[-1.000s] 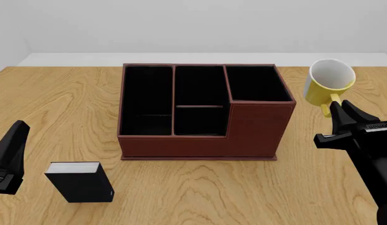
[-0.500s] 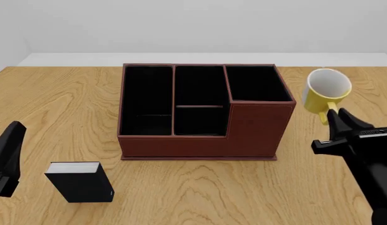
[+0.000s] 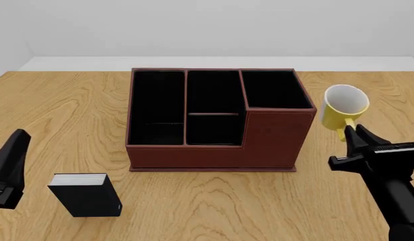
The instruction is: Pick up the yellow and white mug and place it to the right of the caddy.
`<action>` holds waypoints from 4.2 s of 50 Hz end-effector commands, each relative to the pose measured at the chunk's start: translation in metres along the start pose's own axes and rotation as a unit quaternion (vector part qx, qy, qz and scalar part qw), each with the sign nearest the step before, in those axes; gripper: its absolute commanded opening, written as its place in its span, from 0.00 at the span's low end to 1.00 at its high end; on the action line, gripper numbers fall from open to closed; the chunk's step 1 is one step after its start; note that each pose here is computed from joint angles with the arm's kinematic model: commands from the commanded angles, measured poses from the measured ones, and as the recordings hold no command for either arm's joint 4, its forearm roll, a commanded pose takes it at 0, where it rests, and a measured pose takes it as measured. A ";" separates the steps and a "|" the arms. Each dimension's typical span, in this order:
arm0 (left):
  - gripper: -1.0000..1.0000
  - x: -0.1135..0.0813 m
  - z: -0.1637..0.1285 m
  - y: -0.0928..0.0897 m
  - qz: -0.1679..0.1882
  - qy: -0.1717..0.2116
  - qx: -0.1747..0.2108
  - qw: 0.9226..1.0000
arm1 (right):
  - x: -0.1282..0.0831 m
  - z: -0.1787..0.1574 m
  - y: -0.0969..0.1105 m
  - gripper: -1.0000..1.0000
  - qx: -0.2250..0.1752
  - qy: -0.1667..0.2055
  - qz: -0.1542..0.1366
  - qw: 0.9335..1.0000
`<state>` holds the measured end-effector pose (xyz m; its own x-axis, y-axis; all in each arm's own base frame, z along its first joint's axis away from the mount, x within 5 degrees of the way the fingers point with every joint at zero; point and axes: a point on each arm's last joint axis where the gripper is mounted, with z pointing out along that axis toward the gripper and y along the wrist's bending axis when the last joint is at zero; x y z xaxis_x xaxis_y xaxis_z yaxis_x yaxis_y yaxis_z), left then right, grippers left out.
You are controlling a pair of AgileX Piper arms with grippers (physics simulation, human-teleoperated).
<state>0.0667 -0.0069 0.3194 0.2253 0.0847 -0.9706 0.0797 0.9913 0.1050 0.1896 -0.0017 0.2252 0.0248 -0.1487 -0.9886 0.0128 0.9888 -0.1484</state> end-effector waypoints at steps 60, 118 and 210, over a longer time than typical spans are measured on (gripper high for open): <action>1.00 -0.003 -0.005 0.001 0.003 -0.002 -0.004 1.000 | 0.049 0.013 0.000 0.00 0.012 0.048 0.016 0.999; 1.00 -0.003 -0.006 0.000 0.005 -0.003 -0.001 1.000 | 0.071 0.018 0.001 0.00 0.014 0.076 0.024 0.997; 1.00 -0.004 -0.009 0.001 0.008 -0.003 -0.003 1.000 | 0.097 0.027 0.000 0.00 0.016 0.131 0.035 0.991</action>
<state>0.0580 -0.0058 0.3206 0.2310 0.0998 -0.9678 0.0713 0.9903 0.1191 0.2171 -0.0150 0.1307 -0.2323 -0.0795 -0.9694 0.0470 0.9946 -0.0928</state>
